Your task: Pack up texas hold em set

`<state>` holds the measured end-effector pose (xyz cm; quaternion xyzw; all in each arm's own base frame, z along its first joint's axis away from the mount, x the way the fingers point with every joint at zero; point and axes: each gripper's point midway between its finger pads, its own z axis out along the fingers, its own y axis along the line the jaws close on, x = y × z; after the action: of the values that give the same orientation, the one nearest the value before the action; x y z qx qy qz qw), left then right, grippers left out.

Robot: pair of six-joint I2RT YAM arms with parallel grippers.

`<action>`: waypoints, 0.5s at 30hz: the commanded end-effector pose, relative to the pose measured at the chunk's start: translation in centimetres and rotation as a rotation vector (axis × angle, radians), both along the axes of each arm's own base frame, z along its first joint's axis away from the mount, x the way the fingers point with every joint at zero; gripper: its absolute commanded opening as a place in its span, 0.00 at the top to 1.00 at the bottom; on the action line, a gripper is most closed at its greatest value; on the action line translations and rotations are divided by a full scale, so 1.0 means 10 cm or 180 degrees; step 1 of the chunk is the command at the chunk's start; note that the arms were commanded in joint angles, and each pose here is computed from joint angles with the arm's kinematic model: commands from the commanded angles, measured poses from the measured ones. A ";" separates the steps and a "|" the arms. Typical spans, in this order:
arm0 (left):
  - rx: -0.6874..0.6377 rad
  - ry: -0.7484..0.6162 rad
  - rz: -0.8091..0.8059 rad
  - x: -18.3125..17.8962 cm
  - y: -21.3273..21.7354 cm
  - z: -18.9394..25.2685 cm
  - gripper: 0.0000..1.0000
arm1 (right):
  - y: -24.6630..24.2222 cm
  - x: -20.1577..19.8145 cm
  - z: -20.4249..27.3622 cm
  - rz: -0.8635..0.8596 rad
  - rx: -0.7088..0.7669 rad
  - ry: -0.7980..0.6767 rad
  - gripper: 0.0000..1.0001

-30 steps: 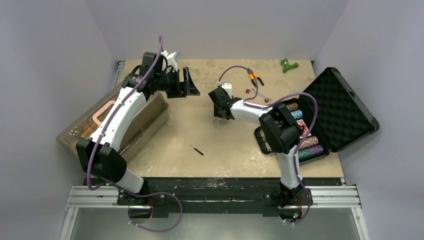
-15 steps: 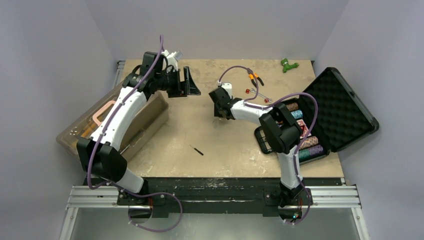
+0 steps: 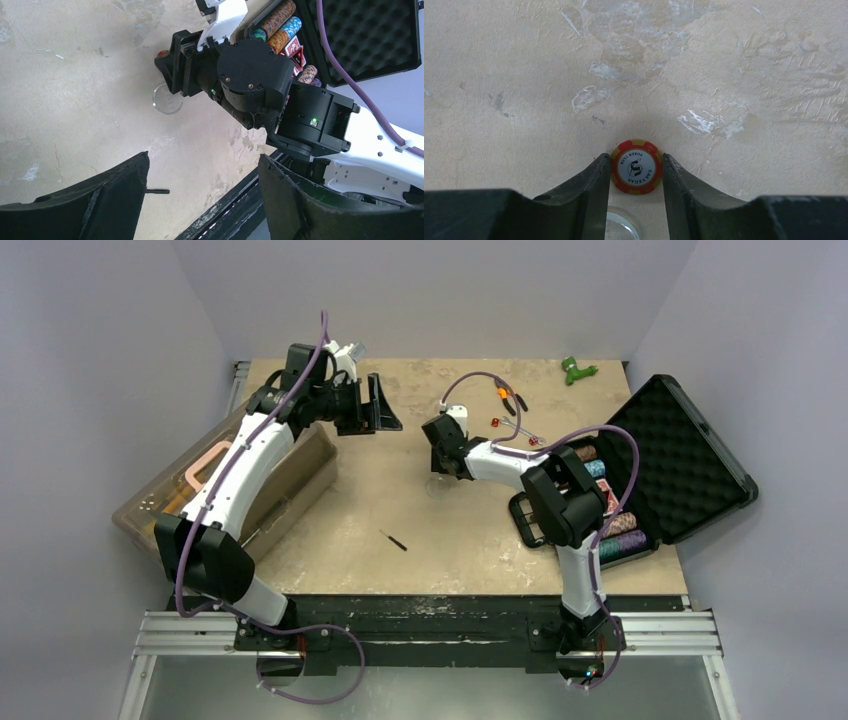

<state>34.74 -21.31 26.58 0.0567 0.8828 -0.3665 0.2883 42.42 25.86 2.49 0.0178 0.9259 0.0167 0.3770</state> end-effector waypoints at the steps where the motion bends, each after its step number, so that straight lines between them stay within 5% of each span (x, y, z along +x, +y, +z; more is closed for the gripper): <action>1: -0.0079 -0.0006 -0.0046 0.03 -0.04 -0.01 0.23 | -0.06 -0.02 0.16 -0.0013 0.0014 -0.0051 0.68; 15: -0.0082 0.0028 -0.0058 0.04 -0.05 -0.05 0.22 | -0.16 -0.04 0.38 0.0011 -0.0064 -0.0181 0.69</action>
<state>34.80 -21.44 25.35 0.0521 0.8883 -0.3665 0.2717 41.59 24.99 3.30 0.0044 0.9267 0.0069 0.3756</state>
